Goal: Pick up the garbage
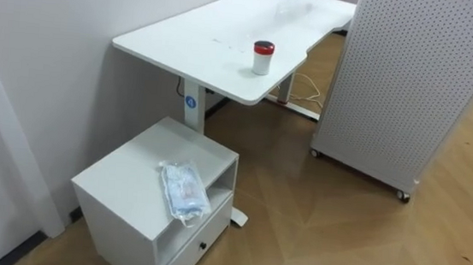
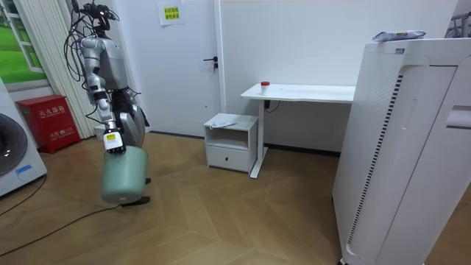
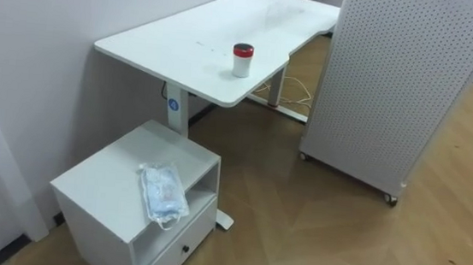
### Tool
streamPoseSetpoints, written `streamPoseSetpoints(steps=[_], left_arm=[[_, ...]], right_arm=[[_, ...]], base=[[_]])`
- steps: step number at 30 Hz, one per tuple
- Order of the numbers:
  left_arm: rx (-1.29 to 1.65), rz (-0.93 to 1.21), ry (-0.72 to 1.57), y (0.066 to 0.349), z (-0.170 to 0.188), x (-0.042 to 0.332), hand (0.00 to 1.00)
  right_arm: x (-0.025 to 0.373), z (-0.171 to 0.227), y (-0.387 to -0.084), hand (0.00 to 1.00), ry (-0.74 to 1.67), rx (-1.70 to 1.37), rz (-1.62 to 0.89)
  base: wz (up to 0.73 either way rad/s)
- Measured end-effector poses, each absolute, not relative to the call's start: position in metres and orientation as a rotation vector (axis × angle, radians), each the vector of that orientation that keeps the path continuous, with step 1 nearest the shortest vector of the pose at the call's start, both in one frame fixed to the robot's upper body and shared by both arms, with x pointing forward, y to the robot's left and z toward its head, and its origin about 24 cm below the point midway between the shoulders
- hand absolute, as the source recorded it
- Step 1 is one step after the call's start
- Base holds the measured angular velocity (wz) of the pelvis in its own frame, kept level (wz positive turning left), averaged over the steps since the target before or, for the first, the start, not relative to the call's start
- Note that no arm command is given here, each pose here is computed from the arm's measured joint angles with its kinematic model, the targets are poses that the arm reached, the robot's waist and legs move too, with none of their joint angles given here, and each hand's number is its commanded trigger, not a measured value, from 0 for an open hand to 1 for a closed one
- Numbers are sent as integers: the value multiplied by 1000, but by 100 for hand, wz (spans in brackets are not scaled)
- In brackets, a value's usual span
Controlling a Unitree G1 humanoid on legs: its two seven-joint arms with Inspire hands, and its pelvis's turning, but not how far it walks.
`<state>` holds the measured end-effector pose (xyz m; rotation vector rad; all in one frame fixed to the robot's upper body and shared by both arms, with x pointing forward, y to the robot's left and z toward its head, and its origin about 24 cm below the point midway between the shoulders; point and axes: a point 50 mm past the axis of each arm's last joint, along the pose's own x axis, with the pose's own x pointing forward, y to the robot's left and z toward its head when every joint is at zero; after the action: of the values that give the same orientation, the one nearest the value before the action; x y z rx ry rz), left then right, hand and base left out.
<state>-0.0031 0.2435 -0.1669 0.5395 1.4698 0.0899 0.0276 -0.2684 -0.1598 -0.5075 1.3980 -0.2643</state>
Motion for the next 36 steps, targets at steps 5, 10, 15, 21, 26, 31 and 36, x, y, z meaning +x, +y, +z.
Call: streamPoseSetpoints(steps=[5,10,15,21,26,31,36], left_arm=[[533,86,1469,241,-168,-3,0],[536,90,1459,241,-167,1,0],[531,110,1447,244,-167,7,0],[542,115,1436,249,-166,9,0],[527,106,1454,247,-166,1,0],[511,109,1483,245,-166,-15,0],[497,105,1416,242,-167,2,0]], right_arm=[[28,-160,-269,100,1395,-508,-266],[29,-159,-269,100,1386,-506,-268],[32,-160,-268,100,1380,-490,-268],[30,-159,-269,100,1387,-466,-267],[29,-159,-272,100,1389,-396,-307],[17,-159,-272,100,1411,-422,-280],[35,-158,-273,100,1364,-463,-255]], base=[[7],[7],[-11],[-5],[8],[-17],[-19]])
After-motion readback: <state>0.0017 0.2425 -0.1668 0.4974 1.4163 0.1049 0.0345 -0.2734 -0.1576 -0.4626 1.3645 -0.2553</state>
